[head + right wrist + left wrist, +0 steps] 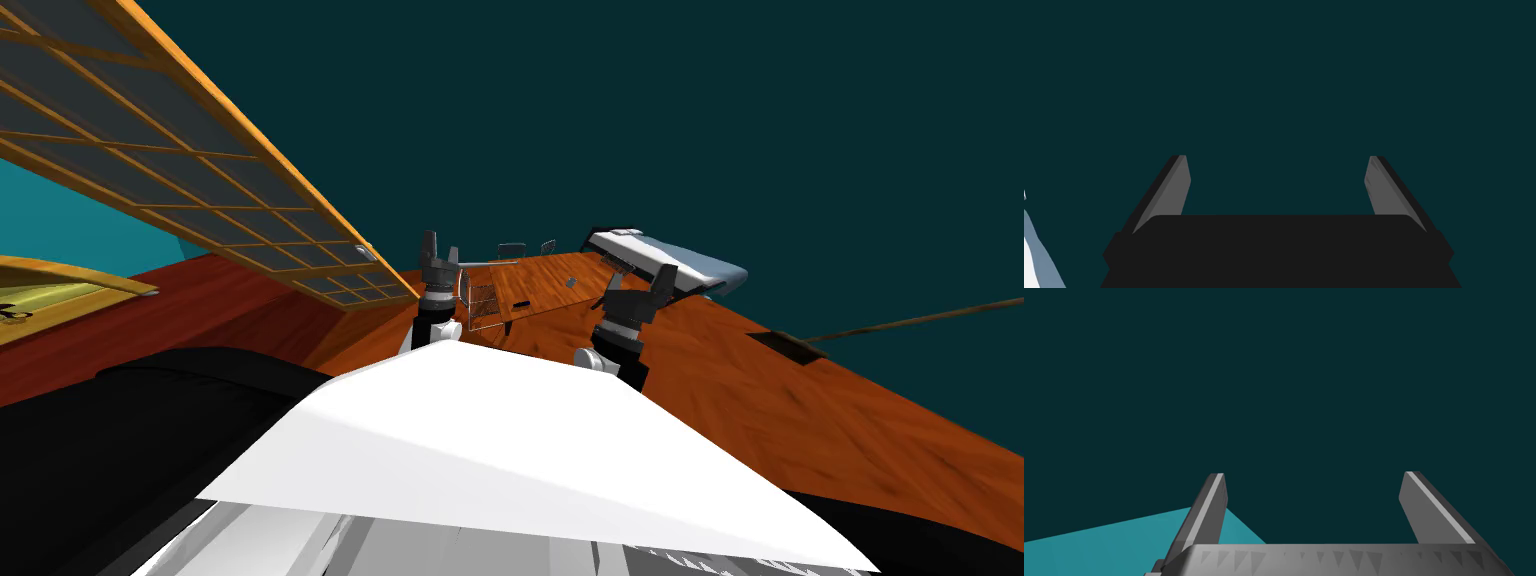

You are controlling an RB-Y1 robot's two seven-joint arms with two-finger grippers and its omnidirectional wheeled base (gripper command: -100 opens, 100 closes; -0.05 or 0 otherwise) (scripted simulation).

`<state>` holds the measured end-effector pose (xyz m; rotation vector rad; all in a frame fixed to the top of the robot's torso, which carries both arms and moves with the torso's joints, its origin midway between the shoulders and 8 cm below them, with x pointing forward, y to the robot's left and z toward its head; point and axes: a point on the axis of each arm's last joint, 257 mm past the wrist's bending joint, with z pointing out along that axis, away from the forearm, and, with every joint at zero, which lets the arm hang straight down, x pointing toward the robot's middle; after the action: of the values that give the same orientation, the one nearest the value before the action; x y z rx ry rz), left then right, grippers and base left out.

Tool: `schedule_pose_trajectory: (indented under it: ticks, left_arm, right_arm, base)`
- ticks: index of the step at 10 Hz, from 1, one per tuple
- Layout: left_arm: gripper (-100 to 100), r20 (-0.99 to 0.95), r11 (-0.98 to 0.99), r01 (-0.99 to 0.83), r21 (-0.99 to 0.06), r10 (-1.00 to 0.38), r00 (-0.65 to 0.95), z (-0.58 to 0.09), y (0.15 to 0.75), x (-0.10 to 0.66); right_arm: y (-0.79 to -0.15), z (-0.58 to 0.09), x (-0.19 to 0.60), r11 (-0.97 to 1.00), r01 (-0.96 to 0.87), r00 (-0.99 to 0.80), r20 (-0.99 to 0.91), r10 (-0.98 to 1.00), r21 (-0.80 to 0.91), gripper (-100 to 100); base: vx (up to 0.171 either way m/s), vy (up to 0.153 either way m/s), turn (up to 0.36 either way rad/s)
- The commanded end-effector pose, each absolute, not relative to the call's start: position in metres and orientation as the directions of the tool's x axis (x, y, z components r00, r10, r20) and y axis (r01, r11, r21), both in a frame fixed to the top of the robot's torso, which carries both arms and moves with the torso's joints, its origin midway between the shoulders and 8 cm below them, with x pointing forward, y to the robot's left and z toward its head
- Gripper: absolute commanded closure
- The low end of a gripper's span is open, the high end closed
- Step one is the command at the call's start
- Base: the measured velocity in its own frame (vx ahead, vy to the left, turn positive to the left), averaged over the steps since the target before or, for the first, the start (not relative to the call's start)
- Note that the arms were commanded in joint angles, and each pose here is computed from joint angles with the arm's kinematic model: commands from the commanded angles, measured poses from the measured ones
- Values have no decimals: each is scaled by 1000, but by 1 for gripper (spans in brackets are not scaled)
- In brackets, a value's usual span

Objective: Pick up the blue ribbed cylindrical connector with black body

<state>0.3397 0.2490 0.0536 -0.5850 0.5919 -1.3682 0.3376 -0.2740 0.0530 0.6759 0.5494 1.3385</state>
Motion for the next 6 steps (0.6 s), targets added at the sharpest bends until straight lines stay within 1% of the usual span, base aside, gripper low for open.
schedule_pose_trajectory:
  ticks: [1,4,6]
  left_arm:
    - [0,-48,110,715,-691,-993,107,54,249,340]
    - [0,-48,110,715,-690,-993,107,54,249,340]
    - [0,-48,110,715,-690,-993,107,54,249,340]
  right_arm:
    - [-265,47,341,141,-670,148,-54,987,729,-100]
    - [-247,27,351,231,-630,131,-192,973,741,-100]
    - [-234,5,359,307,-593,113,-301,947,744,-100]
  base:
    - [-65,-52,113]
    - [-113,-76,172]
    - [-118,-99,234]
